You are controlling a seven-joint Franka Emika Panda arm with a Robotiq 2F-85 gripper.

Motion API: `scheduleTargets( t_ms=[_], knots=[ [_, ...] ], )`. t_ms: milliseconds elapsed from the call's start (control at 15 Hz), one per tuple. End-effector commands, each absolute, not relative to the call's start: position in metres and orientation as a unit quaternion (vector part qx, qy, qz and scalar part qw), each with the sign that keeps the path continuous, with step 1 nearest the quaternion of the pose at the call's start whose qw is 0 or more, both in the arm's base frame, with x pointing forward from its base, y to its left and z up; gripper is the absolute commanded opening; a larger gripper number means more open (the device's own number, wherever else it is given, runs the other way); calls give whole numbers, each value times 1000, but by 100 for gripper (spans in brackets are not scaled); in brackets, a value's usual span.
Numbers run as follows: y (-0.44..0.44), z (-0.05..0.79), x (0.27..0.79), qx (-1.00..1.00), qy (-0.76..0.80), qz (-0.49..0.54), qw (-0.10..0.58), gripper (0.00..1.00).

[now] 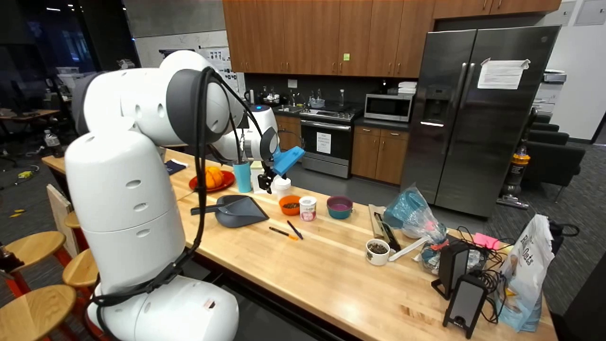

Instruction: Move the orange bowl to the right

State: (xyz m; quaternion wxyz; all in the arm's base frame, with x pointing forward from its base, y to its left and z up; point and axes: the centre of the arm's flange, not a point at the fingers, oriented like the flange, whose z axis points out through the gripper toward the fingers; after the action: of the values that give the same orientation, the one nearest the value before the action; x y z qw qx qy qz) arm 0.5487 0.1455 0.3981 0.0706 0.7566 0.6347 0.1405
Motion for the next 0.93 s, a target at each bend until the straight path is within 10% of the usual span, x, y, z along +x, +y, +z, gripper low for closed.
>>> scheduleTargets(
  t_ms=[0,867],
  knots=[
    [139,375,576,737,656,144,76,100],
    [144,300,622,685,715,122,63,100]
  ],
)
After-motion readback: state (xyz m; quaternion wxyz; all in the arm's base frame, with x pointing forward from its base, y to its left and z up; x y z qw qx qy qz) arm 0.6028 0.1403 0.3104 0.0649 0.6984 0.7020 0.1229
